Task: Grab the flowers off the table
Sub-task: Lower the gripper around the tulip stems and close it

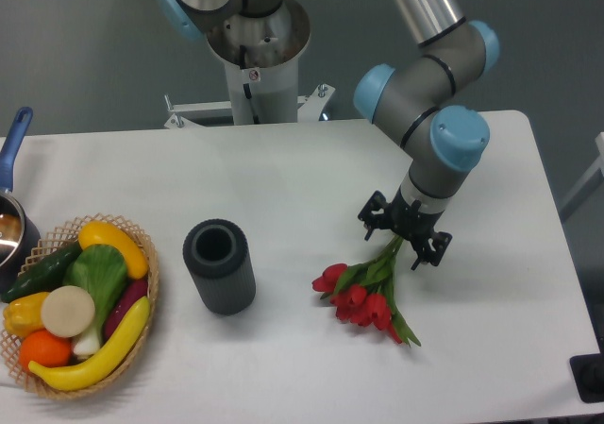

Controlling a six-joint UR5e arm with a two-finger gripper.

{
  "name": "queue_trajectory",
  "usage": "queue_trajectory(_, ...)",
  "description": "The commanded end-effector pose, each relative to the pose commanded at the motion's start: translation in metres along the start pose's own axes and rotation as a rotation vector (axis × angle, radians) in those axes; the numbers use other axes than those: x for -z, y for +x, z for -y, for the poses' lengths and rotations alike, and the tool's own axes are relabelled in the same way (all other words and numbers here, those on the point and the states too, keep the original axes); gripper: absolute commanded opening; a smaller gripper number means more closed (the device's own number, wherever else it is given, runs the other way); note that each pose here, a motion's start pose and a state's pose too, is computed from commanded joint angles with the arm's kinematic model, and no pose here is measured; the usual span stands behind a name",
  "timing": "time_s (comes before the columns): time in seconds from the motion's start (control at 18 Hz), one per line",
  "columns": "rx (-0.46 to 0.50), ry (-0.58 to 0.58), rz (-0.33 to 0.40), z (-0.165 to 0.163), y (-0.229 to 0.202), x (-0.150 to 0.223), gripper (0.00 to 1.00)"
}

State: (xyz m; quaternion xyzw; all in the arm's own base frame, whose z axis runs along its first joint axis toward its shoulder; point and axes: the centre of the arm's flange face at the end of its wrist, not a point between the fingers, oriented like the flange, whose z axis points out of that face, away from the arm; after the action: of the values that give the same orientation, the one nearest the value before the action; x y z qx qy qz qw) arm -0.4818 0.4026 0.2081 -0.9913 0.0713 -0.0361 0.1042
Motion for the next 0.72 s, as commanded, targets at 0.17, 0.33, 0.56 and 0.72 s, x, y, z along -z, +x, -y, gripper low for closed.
queue_trajectory(0.17, 0.0, -0.002, -0.006, -0.001, 0.0, -0.005, 1.0)
queue_trajectory(0.33, -0.005, -0.007, -0.012, 0.001, 0.003, -0.01, 1.0)
queue_trajectory(0.56, 0.006, -0.015, -0.026, 0.0, 0.005, -0.018, 1.0)
queue_trajectory(0.72, 0.004, -0.016, -0.029, 0.004, 0.007, -0.022, 1.0)
